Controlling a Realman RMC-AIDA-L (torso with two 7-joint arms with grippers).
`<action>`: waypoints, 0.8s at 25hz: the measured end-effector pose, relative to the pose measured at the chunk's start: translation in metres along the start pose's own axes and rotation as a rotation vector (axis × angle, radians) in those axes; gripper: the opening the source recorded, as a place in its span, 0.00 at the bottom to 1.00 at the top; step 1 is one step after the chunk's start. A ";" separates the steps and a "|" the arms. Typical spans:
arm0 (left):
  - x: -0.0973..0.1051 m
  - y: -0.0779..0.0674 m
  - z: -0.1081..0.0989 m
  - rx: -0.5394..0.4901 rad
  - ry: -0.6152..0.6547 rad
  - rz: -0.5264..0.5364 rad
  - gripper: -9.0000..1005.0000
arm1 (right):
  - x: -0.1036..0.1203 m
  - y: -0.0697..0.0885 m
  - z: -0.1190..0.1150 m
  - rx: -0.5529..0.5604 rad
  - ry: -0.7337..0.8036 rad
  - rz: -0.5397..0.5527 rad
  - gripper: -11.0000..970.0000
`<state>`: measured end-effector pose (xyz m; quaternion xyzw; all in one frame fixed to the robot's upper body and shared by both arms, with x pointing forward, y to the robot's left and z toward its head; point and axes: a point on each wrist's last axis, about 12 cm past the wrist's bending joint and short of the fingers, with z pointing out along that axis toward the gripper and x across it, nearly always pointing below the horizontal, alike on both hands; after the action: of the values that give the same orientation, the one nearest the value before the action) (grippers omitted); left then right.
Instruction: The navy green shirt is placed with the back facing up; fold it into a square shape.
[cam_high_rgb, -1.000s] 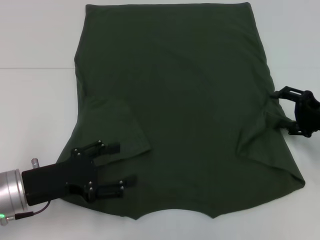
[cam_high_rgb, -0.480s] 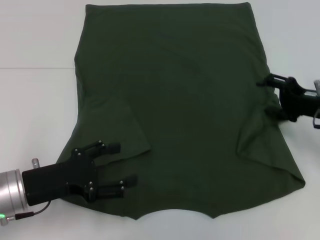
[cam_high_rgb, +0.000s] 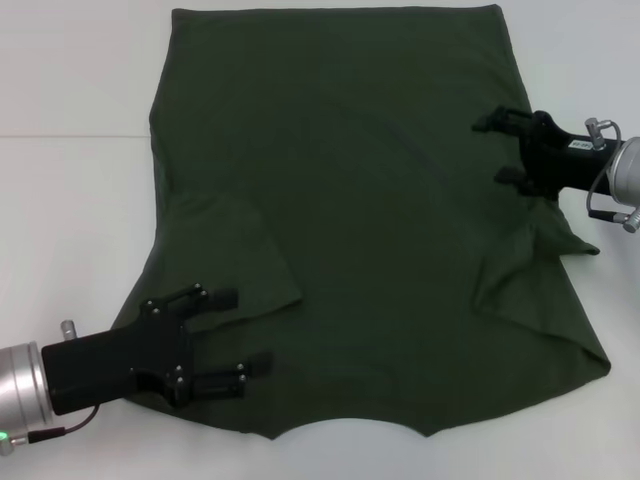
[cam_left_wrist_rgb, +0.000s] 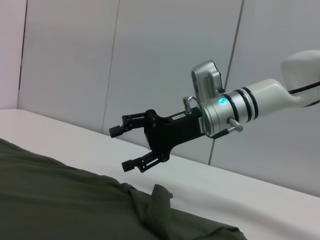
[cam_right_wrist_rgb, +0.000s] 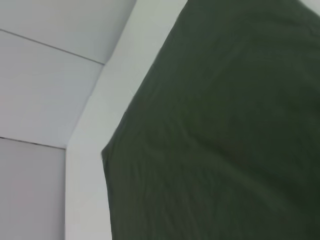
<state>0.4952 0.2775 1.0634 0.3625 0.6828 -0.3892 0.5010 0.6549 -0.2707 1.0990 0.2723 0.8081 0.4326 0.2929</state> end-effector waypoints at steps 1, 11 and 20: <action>0.000 0.000 0.000 0.000 0.000 0.000 0.93 | 0.000 -0.002 -0.002 -0.006 0.001 0.006 0.93; -0.001 0.001 0.001 -0.002 -0.001 0.002 0.93 | 0.006 -0.051 -0.044 -0.051 -0.010 0.126 0.93; -0.004 0.003 0.005 0.003 -0.003 0.005 0.93 | 0.016 -0.063 -0.051 -0.039 0.028 0.137 0.93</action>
<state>0.5007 0.2740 1.0654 0.3644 0.6804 -0.3895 0.5025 0.5961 -0.3174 1.0642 0.3150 0.7829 0.4711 0.2568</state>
